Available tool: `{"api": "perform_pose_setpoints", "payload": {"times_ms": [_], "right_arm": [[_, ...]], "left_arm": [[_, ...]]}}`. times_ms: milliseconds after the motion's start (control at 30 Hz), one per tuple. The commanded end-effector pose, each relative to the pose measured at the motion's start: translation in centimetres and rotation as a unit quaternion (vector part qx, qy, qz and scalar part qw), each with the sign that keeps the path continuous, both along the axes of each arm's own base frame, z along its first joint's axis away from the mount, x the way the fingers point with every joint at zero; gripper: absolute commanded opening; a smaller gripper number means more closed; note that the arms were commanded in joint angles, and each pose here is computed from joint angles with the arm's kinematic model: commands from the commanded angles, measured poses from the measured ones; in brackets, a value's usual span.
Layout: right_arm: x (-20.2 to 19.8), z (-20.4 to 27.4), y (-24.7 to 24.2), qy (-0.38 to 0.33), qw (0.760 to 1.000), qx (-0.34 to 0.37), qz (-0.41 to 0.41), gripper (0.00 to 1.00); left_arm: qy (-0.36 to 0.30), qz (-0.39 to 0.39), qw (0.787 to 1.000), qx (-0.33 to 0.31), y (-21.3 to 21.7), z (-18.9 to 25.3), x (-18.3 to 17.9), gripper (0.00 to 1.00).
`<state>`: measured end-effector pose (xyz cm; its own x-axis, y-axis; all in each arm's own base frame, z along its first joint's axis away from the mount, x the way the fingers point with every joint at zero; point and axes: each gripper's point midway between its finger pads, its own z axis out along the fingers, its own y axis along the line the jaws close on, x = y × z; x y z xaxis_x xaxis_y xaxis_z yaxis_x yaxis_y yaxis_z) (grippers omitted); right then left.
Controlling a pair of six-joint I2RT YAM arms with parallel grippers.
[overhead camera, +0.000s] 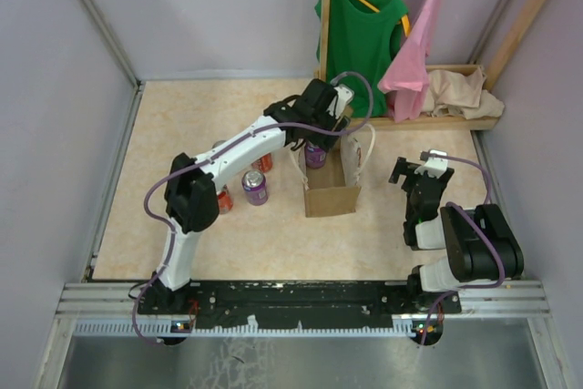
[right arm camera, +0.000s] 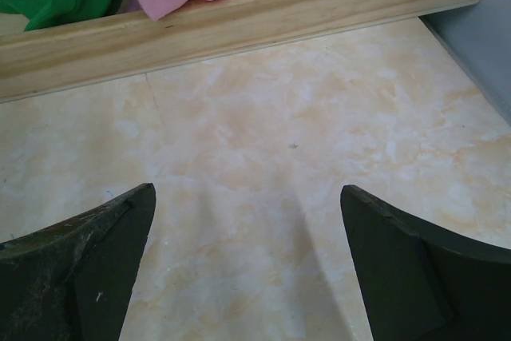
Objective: Take the beverage out of the canvas bag
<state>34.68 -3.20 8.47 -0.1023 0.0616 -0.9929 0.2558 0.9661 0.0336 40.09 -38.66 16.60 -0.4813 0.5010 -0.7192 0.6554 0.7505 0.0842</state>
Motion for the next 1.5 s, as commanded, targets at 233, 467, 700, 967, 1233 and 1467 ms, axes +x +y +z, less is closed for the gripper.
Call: {"api": "perform_pose_setpoints", "payload": {"times_ms": [233, 467, 700, 967, 1233, 1467], "right_arm": [[1.0, 2.4, -0.2, -0.042, 0.999, -0.003, -0.006, 0.99], [1.0, 2.4, -0.2, -0.042, 0.999, -0.003, -0.005, 0.99], [1.0, 2.4, -0.2, -0.042, 0.999, -0.002, -0.005, 0.99], [1.0, 2.4, -0.2, -0.042, 0.999, -0.002, -0.006, 0.99], [1.1, 2.4, -0.2, -0.043, 0.999, -0.003, -0.005, 0.99], [1.1, 2.4, -0.2, -0.043, 0.999, -0.003, -0.005, 0.99]], "left_arm": [[-0.016, 0.037, 0.999, 0.02, 0.8, -1.7, 1.0, 0.77], [-0.017, 0.049, 0.998, 0.034, 1.4, -2.5, 1.3, 0.78], [-0.005, 0.046, 0.998, 0.044, 1.3, -4.0, 1.2, 0.79], [0.012, 0.044, 0.997, 0.059, 1.4, -5.7, 0.9, 0.8], [0.024, 0.04, 0.997, 0.062, 1.2, -7.0, 0.7, 0.79], [0.036, 0.042, 0.996, 0.076, 1.3, -8.6, 0.7, 0.79]]}}
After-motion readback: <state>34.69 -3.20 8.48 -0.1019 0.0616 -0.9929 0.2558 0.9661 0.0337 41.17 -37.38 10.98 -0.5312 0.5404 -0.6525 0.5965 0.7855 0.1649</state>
